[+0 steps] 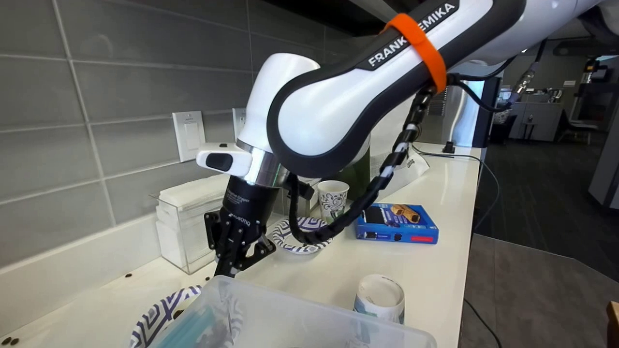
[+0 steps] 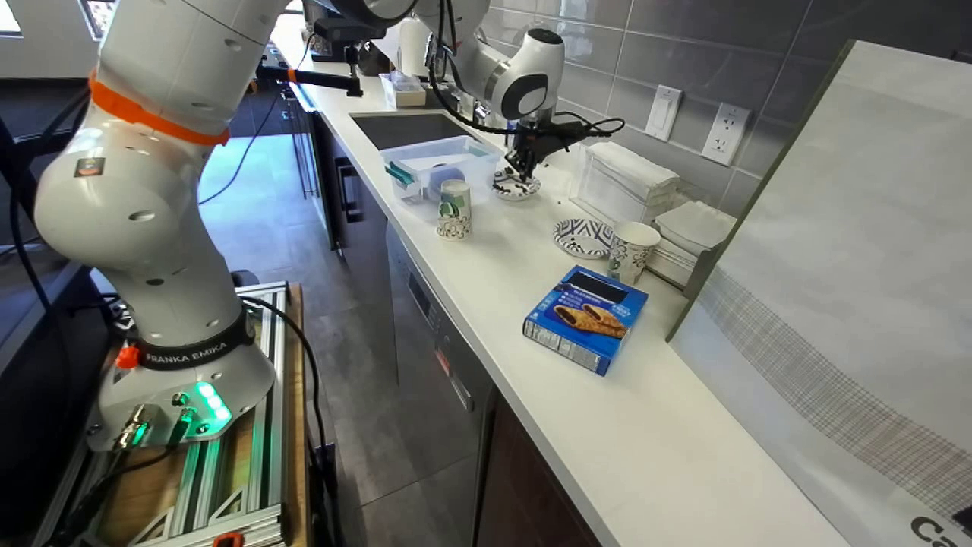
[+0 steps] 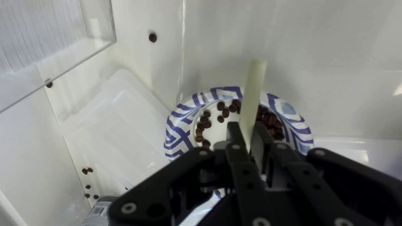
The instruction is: Use the white spoon to place some of the contents from the bowl on the left into the bowl on the right.
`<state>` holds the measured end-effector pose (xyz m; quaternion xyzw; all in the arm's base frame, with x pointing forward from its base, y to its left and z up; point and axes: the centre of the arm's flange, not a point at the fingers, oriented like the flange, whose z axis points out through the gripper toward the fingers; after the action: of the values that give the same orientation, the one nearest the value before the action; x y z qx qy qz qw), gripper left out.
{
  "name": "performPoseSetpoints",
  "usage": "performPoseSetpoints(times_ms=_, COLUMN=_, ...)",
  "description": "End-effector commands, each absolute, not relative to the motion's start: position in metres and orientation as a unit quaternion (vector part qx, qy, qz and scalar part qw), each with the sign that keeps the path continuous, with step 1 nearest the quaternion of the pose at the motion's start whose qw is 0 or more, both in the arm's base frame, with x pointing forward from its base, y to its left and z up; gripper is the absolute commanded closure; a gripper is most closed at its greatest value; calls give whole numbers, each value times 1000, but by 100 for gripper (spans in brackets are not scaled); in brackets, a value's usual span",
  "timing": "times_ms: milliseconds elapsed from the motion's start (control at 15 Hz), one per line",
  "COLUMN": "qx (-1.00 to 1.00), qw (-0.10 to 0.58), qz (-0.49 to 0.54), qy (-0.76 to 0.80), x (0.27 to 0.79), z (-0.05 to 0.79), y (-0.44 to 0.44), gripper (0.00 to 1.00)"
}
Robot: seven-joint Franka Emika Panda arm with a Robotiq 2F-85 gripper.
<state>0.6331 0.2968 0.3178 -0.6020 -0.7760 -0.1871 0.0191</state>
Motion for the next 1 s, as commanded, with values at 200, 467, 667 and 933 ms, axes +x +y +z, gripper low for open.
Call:
performPoseSetpoints(times_ms=200, qx=-669, qw=14, qz=-244, qy=-702, x=581, z=322, y=246, gripper=97)
performPoseSetpoints(times_ms=467, qx=-709, qw=12, qz=-285, qy=-644, x=544, z=320, y=224, gripper=97)
performPoseSetpoints(times_ms=667, qx=-744, qw=26, qz=-326, qy=-584, x=516, z=319, y=212, gripper=97)
performPoseSetpoints(times_ms=933, qx=-781, qw=40, qz=-363, qy=-506, x=491, z=323, y=208, gripper=97)
